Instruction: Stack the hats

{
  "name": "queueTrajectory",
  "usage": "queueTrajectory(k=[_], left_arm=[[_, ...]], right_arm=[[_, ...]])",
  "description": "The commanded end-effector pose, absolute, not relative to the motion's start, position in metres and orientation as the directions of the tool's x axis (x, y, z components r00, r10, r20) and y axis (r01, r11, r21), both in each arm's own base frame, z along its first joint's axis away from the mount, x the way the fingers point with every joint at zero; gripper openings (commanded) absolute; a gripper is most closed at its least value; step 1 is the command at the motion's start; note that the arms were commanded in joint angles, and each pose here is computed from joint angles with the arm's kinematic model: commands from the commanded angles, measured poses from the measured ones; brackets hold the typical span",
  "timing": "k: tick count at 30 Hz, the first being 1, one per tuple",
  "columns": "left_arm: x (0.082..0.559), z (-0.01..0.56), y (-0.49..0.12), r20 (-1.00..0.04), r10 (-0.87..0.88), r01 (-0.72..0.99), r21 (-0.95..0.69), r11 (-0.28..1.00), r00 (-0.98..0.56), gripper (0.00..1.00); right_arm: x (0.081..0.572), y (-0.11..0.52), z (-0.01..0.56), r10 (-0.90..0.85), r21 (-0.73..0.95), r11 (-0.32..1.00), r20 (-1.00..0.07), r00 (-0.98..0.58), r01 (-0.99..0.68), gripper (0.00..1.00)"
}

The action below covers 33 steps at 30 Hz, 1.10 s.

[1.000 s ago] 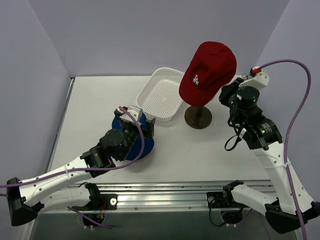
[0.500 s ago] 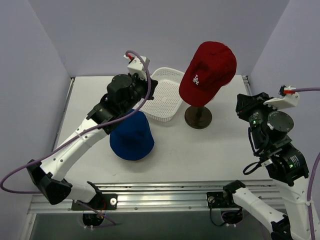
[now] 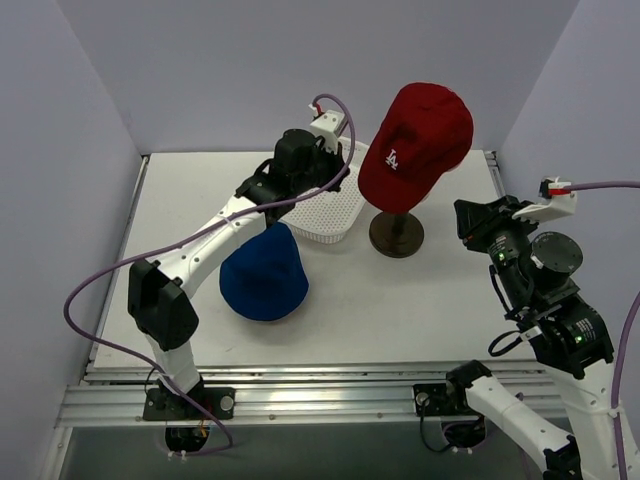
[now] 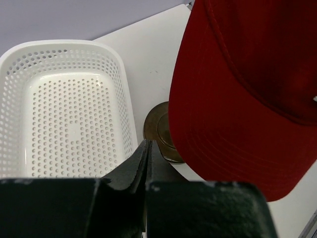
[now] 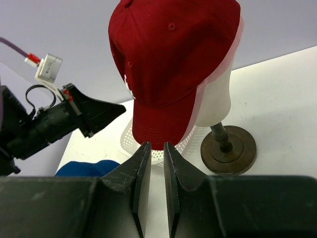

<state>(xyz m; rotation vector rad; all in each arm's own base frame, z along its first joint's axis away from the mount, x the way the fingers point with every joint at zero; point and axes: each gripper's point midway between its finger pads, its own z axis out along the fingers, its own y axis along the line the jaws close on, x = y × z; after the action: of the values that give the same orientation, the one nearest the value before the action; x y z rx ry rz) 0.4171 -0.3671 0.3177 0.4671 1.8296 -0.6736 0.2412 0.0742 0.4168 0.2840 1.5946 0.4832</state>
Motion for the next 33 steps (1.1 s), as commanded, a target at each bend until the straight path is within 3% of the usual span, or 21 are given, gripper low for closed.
queueTrajectory(k=[1, 7, 16, 26, 33], left_arm=[[0.436, 0.359, -0.375, -0.965, -0.07, 0.664, -0.226, 0.712, -0.253, 0.02], [0.45, 0.346, -0.395, -0.96, -0.069, 0.718, -0.249, 0.651, -0.27, 0.02], [0.468, 0.35, -0.404, -0.95, -0.127, 0.737, -0.302, 0.605, -0.286, 0.03], [0.451, 0.345, -0.406, -0.959, -0.107, 0.736, -0.272, 0.62, -0.264, 0.03], [0.433, 0.332, -0.417, -0.963, -0.077, 0.736, -0.249, 0.63, -0.259, 0.03]], right_arm=[[0.233, 0.074, 0.436, 0.449, 0.45, 0.88, -0.893, -0.04, -0.155, 0.14], [0.233, 0.06, 0.429, 0.447, 0.447, 0.89, -0.894, -0.024, -0.087, 0.15], [0.29, 0.058, 0.359, 0.412, 0.396, 0.908, -0.903, -0.121, 0.136, 0.12], [0.334, 0.066, 0.327, 0.463, 0.455, 0.886, -0.867, -0.182, 0.085, 0.08], [0.318, 0.04, 0.34, 0.467, 0.452, 0.882, -0.876, -0.121, 0.131, 0.09]])
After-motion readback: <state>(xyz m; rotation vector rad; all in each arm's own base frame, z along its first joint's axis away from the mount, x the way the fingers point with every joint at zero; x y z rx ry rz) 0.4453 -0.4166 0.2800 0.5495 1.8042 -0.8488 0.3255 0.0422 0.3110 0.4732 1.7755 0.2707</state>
